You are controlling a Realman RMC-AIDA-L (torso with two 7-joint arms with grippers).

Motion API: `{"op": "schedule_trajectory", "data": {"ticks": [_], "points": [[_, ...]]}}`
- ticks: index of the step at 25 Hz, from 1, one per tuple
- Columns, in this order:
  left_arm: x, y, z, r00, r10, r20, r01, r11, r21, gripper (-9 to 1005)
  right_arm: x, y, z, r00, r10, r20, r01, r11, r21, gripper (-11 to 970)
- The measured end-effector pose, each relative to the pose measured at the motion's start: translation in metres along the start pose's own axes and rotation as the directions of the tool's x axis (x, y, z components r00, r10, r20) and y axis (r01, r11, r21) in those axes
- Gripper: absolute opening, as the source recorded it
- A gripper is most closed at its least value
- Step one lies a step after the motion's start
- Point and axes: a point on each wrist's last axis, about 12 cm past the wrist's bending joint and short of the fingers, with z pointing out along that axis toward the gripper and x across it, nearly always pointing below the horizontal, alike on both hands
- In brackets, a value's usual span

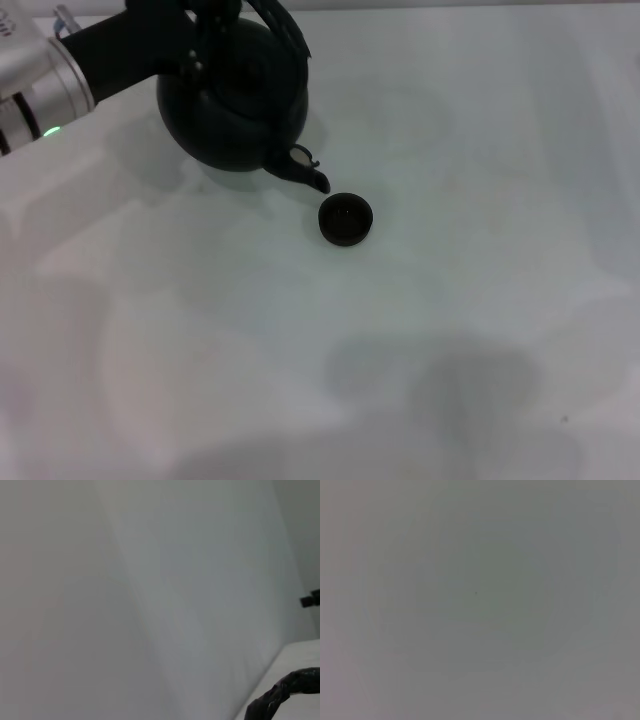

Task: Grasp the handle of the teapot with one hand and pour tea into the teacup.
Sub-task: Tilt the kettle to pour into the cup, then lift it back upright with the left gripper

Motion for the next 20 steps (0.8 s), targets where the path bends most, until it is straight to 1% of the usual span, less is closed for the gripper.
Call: {"op": "schedule_trajectory", "data": {"ticks": [8,16,20], "points": [[-0.003,-0.001,0.007,0.999,0.041,-0.018,-0.04,0.998,0.054,115,0.002,-0.002,-0.002,1.0,0.0,-0.004,0.0,1.0,0.006,844],[-0.008,0.007,0.011,0.996,0.082,-0.033,-0.08,0.995,0.065,115,0.001,-0.003,-0.002,1.0,-0.001,-0.003,0.001,1.0,0.006,844],[-0.008,0.005,0.016,0.995,0.092,-0.047,-0.089,0.993,0.075,114,0.002,-0.004,-0.003,1.0,-0.001,-0.004,0.001,1.0,0.008,844]]}}
